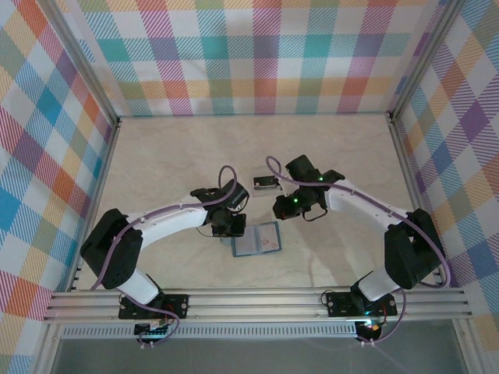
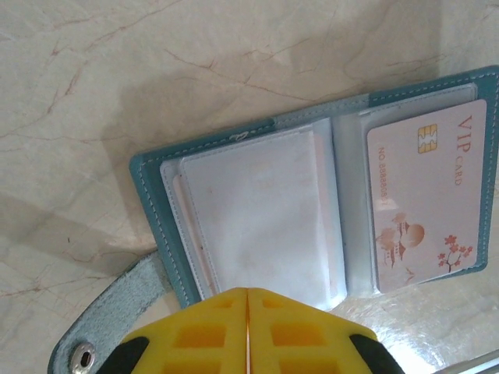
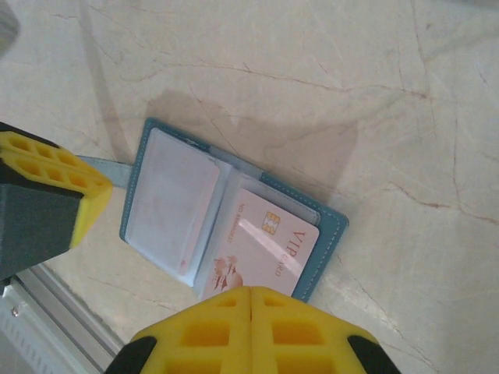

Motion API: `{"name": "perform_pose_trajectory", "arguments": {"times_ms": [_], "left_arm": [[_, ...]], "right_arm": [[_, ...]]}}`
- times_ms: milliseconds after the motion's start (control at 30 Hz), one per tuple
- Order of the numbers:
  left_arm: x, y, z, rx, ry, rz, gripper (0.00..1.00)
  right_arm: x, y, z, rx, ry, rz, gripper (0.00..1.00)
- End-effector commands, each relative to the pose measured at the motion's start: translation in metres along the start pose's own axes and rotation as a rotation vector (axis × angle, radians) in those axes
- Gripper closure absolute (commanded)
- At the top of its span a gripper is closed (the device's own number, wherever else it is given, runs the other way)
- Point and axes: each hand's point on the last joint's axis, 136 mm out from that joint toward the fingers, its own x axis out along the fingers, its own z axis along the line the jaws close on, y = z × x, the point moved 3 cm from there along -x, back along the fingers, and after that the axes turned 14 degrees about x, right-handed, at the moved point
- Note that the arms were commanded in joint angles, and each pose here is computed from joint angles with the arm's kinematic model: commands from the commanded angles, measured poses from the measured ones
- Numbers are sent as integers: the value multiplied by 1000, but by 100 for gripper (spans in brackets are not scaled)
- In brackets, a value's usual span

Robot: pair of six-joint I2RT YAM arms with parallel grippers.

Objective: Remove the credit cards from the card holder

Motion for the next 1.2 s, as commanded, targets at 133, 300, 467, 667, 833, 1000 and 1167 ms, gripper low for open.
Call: {"name": "perform_pose_trajectory", "arguments": {"times_ms": [133, 300, 467, 667, 833, 1000, 1167], "left_arm": [[6, -1, -20, -27, 121, 26, 94], [18, -6, -41, -27, 173, 56, 95], [34, -8, -49, -27, 165, 97, 96], [43, -12, -53, -25, 159, 115, 97], [52, -11, -52, -31, 145, 150, 96], [59, -5, -45, -37, 93, 183, 96], [62, -2, -41, -45, 72, 198, 93]], "right_arm": [[13, 9, 1, 172, -53, 75, 87], [27, 25, -13, 318, -45, 90, 83], [42, 36, -17, 381, -87, 118, 81], [55, 40, -22, 408, -103, 138, 81], [62, 42, -28, 422, -78, 150, 80], [63, 42, -33, 422, -47, 142, 75], [57, 42, -32, 419, -53, 127, 74]]}}
